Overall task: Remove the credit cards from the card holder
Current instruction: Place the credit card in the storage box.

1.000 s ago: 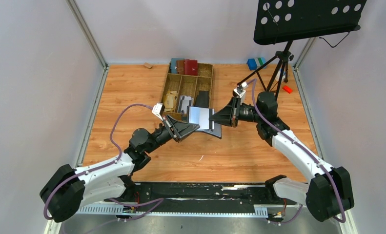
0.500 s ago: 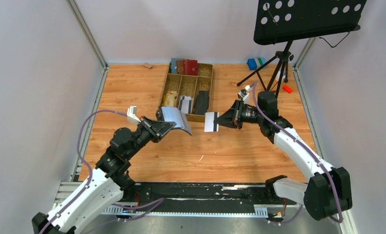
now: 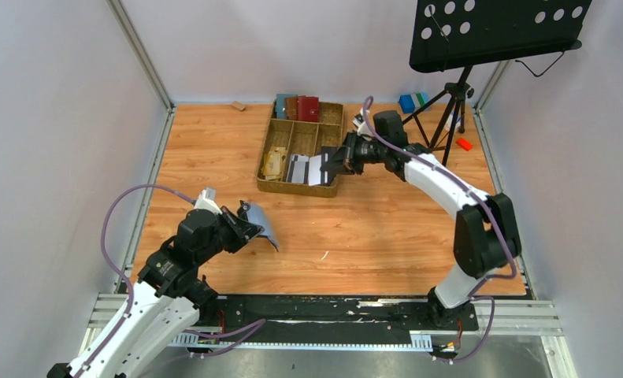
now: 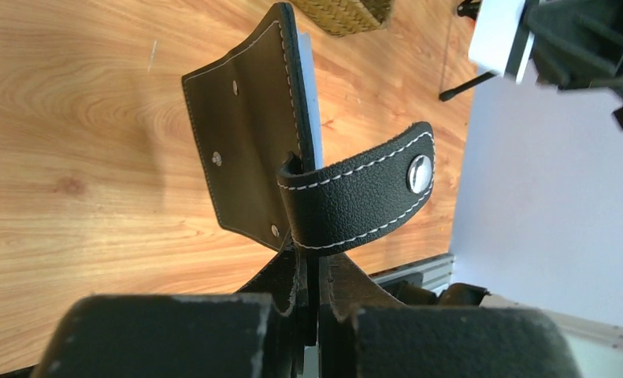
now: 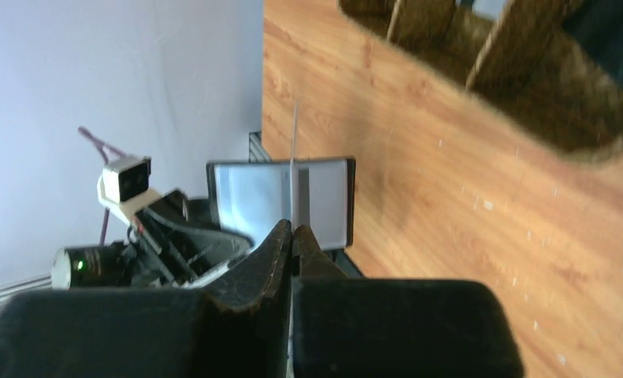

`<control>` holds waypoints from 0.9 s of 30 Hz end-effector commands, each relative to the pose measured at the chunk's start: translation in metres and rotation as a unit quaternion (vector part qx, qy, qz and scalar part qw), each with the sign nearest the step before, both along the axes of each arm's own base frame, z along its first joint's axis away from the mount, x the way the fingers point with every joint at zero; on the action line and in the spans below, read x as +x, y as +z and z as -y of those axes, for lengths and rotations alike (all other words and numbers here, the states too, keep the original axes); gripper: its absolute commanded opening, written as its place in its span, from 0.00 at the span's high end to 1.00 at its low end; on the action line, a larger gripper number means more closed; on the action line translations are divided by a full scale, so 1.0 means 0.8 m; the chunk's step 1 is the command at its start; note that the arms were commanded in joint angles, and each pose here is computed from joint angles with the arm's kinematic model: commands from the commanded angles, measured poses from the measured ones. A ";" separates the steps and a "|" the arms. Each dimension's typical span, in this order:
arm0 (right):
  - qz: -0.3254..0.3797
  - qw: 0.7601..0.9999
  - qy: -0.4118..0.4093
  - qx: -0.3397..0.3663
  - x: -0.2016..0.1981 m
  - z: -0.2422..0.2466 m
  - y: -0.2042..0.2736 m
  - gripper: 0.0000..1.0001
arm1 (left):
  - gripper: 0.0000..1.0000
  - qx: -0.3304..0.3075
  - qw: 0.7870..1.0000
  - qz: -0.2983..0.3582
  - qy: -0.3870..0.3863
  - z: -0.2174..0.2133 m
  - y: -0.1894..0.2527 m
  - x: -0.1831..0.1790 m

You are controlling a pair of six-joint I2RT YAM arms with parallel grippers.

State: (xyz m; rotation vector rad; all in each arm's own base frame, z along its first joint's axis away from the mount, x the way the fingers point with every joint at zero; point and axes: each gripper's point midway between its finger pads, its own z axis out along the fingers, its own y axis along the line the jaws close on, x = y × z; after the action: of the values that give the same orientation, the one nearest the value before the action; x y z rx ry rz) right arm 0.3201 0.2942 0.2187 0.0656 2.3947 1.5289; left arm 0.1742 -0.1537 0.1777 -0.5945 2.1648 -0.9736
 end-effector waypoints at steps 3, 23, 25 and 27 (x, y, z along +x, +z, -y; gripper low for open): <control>0.050 0.998 -0.017 -0.047 0.077 -0.039 -0.012 1.00 | 1.00 0.019 0.999 0.028 -0.022 -0.003 0.019 -0.004; 0.014 0.991 -0.028 -0.127 0.153 -0.101 -0.138 1.00 | 1.00 0.078 0.995 0.034 -0.045 -0.025 0.042 -0.027; 0.011 0.991 -0.032 -0.129 0.156 -0.102 -0.143 0.98 | 1.00 0.079 0.995 0.034 -0.045 -0.025 0.044 -0.026; 0.010 0.991 -0.031 -0.129 0.159 -0.104 -0.146 0.93 | 1.00 0.081 0.995 0.035 -0.047 -0.025 0.046 -0.026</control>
State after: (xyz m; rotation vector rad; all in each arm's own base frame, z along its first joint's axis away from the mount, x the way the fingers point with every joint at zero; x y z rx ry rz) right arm 0.4362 0.3669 0.0869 0.1036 2.5801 1.1663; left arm 0.1481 -0.1351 0.1908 -0.4102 2.2650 -0.8353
